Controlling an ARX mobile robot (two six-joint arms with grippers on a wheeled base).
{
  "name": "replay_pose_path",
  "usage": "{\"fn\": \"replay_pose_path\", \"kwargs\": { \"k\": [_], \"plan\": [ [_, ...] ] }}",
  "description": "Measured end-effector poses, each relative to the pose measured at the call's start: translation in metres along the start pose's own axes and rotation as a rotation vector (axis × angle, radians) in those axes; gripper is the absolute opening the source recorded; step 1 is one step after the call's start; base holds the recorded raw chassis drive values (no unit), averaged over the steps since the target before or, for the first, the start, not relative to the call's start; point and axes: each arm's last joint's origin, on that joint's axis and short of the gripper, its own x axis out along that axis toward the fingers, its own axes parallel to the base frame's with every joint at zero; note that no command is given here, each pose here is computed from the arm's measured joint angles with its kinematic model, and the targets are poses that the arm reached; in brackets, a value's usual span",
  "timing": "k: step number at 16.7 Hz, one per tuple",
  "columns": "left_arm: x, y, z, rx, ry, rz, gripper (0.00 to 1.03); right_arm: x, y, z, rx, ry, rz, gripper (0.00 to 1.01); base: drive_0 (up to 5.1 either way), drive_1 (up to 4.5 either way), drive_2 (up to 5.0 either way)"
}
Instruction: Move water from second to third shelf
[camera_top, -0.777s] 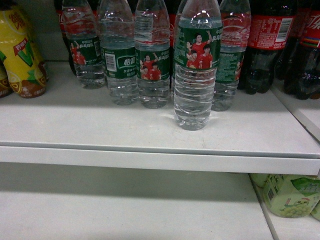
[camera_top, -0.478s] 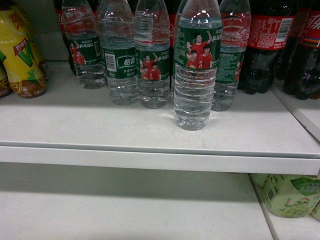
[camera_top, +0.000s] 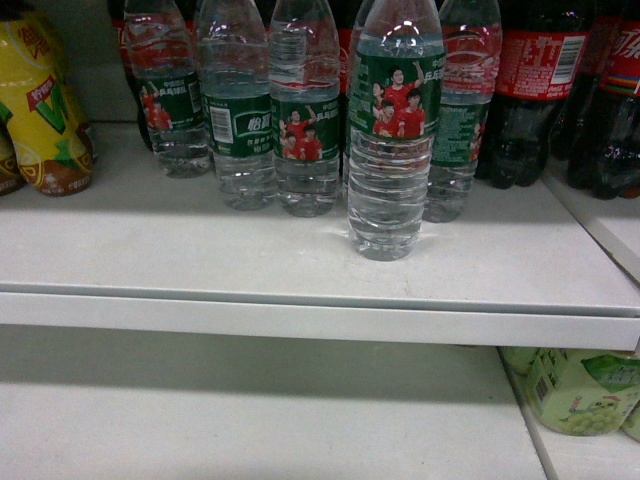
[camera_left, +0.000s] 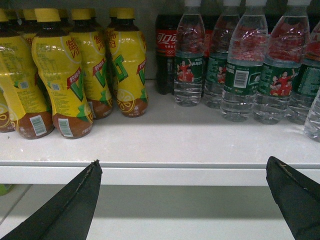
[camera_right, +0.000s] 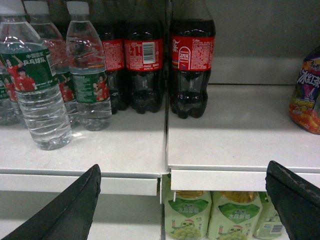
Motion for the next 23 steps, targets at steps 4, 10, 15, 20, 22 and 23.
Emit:
{"fn": "replay_pose_path", "kwargs": {
  "k": [4,10,15,20,22,23],
  "plan": [
    [0.000,0.000,0.000,0.000,0.000,0.000,0.98,0.000,0.000,0.000,0.000,0.000,0.000,0.98,0.0,0.00,0.0],
    [0.000,0.000,0.000,0.000,0.000,0.000,0.98,0.000,0.000,0.000,0.000,0.000,0.000,0.98,0.0,0.00,0.0],
    [0.000,0.000,0.000,0.000,0.000,0.000,0.98,0.006,0.002,0.003,0.083,0.240,0.121,0.98,0.0,0.00,0.0],
    [0.000,0.000,0.000,0.000,0.000,0.000,0.98,0.019,0.005,0.034,0.088,0.136,0.139,0.98,0.0,0.00,0.0],
    [0.000,0.000,0.000,0.000,0.000,0.000,0.98,0.069,0.036,0.073,0.076,0.041,0.224,0.98,0.0,0.00,0.0],
    [0.000,0.000,0.000,0.000,0.000,0.000,0.98,0.088,0.055,0.074,0.071,0.057,0.263,0.98,0.0,0.00,0.0]
  ]
}}
